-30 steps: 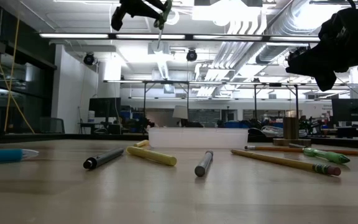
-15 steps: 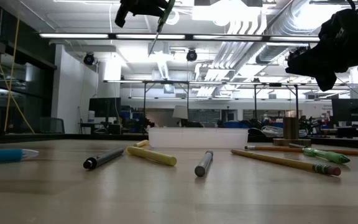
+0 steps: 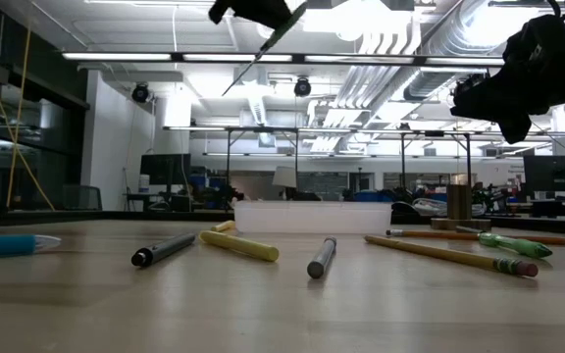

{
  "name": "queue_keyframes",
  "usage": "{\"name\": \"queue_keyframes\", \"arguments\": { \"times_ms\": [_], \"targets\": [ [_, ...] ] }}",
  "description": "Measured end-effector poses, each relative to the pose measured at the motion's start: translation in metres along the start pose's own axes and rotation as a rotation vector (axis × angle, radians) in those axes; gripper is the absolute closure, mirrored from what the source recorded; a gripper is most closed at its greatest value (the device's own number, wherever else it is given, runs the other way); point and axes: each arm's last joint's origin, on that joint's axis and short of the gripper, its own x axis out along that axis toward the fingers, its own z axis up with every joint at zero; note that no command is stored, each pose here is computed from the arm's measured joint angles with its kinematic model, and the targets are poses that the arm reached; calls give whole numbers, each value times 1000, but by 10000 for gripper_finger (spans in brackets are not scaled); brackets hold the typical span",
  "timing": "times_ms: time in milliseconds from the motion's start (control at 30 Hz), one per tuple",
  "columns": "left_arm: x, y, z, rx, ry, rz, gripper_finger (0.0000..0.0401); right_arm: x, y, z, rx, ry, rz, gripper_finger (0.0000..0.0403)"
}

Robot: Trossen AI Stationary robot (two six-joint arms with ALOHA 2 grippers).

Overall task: Pick & place school supplies into a supply box
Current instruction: Put the green scissors into the orange supply box

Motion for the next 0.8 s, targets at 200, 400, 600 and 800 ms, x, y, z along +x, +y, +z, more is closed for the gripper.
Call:
{"name": "queue_keyframes", "arguments": {
  "times_ms": [200,400,600,800],
  "targets": [
    [14,-10,4,72,55,6,313,0,0,0,0,2,2,329],
    [17,-12,4,76,63,3,313,0,0,0,0,2,7,329],
    [16,-12,5,68,60,2,313,0,0,0,0,3,7,329],
    [16,-12,6,95,51,-7,313,0,0,0,0,3,7,329]
  ]
}}
